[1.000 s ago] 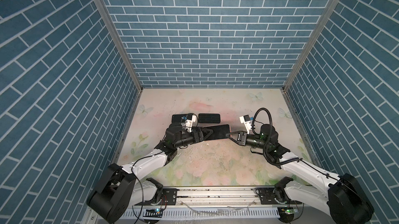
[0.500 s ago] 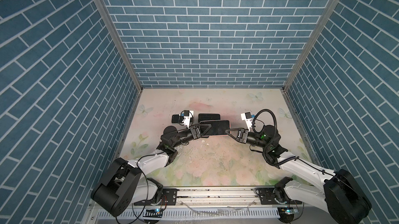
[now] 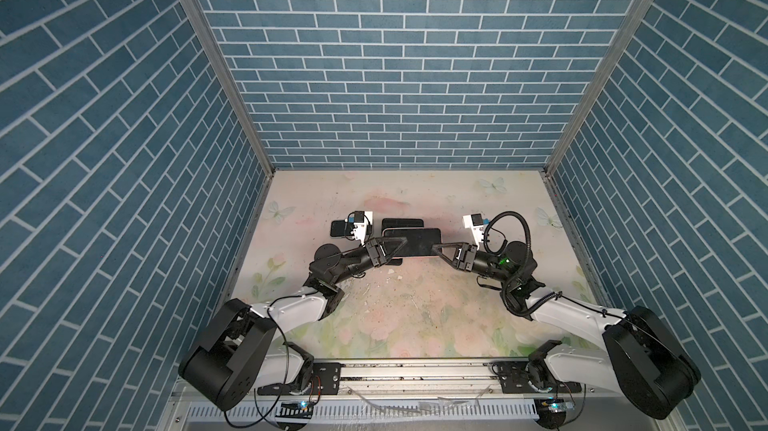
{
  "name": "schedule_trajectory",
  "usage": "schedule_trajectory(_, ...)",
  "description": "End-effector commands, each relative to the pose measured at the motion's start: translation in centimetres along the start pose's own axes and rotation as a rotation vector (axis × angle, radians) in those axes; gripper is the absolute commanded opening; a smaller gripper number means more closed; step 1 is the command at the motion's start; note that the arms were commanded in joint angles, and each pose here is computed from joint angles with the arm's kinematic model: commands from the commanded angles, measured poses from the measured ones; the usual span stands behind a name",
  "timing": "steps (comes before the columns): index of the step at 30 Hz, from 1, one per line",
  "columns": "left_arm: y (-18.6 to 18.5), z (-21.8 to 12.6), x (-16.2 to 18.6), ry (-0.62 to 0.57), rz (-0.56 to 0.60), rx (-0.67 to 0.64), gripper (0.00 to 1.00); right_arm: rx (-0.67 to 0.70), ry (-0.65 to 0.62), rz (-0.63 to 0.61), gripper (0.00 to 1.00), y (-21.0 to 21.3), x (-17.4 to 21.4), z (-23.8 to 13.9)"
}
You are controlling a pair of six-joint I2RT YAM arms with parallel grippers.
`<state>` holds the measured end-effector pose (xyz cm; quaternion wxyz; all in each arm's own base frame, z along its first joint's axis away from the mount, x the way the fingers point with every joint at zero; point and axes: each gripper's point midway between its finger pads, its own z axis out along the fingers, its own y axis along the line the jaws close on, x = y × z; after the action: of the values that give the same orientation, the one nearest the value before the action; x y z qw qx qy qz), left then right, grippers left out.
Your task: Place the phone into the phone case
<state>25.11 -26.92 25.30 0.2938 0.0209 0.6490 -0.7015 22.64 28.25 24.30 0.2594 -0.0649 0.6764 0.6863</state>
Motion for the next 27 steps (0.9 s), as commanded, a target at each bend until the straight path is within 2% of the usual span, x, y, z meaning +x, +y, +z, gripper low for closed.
schedule_trajectory(1, -0.8, 0.1, 0.6, 0.022, 0.033, 0.040, 0.05, -0.059, -0.068, -0.070, 0.31, 2.1, -2.4, 0.1)
schedule_trajectory(7, -0.6, 0.3, 0.9, 0.026, 0.026, 0.037, 0.05, -0.081, -0.080, -0.080, 0.33, 2.9, -3.6, 0.7)
schedule_trajectory(12, -0.2, 0.6, 1.3, 0.038, 0.016, 0.030, 0.05, -0.120, -0.093, -0.054, 0.29, 2.9, -4.3, 1.4)
schedule_trajectory(19, -0.1, 0.6, 1.5, 0.046, 0.014, 0.027, 0.05, -0.102, -0.106, -0.036, 0.18, 1.7, -4.7, 1.9)
schedule_trajectory(24, -0.2, 0.6, 1.5, 0.046, 0.022, 0.020, 0.04, -0.047, -0.097, -0.048, 0.00, 0.4, -4.5, 2.0)
schedule_trajectory(27, -0.2, 0.5, 1.5, 0.046, 0.022, 0.019, 0.04, -0.030, -0.085, -0.103, 0.00, 0.0, -4.0, 1.8)
